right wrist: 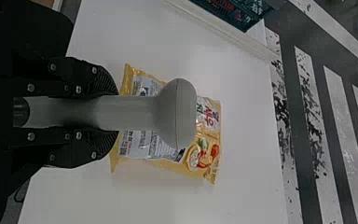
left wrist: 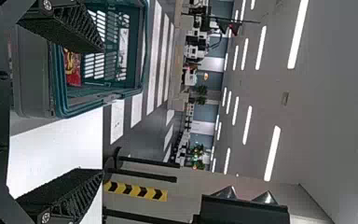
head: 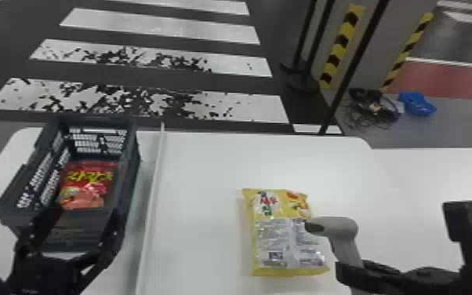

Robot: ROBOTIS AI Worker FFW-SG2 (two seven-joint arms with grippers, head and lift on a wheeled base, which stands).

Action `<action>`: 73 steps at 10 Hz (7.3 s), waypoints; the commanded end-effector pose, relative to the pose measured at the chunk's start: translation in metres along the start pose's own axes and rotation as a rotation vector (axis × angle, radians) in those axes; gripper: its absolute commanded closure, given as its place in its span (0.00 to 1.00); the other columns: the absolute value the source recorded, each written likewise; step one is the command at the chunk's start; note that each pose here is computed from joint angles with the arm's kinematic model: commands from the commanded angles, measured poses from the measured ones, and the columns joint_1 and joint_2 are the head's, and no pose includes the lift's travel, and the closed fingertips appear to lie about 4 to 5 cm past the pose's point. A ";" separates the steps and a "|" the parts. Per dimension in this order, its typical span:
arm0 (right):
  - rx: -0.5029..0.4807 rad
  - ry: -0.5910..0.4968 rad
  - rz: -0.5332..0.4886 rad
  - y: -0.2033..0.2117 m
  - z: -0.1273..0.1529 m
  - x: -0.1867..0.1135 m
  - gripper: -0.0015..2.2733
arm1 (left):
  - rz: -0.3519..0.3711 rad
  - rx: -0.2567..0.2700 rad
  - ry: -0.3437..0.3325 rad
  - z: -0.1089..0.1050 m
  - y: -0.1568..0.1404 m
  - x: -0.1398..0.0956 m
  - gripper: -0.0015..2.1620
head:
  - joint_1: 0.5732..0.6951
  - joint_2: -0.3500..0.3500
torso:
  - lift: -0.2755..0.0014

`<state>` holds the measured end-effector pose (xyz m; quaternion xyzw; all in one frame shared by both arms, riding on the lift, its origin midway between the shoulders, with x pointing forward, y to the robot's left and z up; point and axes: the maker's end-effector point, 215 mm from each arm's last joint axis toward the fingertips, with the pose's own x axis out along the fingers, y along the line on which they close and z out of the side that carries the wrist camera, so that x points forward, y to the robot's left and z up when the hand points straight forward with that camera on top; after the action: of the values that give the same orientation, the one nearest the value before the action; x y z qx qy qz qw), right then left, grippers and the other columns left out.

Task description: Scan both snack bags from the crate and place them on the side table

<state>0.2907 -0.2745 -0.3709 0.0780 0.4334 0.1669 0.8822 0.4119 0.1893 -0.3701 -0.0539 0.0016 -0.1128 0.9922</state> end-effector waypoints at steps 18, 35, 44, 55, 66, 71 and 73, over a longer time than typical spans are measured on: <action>-0.159 0.182 -0.276 0.051 -0.067 0.077 0.99 | -0.012 -0.011 0.005 -0.007 -0.006 0.002 0.04 | 1.00 0.45 | 0.65; -0.128 0.148 -0.367 0.006 -0.042 0.073 0.99 | -0.013 -0.012 0.008 -0.007 -0.008 0.002 0.04 | 1.00 0.41 | 0.65; 0.042 0.117 -0.509 -0.161 -0.003 0.060 0.99 | -0.011 -0.014 0.015 -0.009 -0.010 0.001 0.04 | 1.00 0.06 | 0.65; -0.018 -0.010 -0.502 -0.297 0.056 0.109 0.99 | -0.009 -0.015 0.031 -0.014 -0.009 0.003 0.04 | 1.00 0.00 | 0.65; -0.036 0.007 -0.505 -0.304 0.043 0.125 0.00 | -0.013 -0.012 0.033 -0.014 -0.010 0.001 0.04 | 1.00 0.00 | 0.65; 0.029 0.006 -0.522 -0.285 0.041 0.079 0.03 | -0.007 -0.011 0.034 -0.014 -0.007 0.001 0.04 | 1.00 0.00 | 0.65; 0.125 0.014 -0.370 -0.242 0.028 0.070 0.04 | -0.006 -0.011 0.037 -0.016 -0.007 0.000 0.04 | 1.00 0.00 | 0.65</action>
<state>0.4147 -0.4817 -0.4768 0.0336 0.4521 -0.0315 0.8908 0.4104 0.1807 -0.3847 -0.0575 0.0199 -0.1168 0.9913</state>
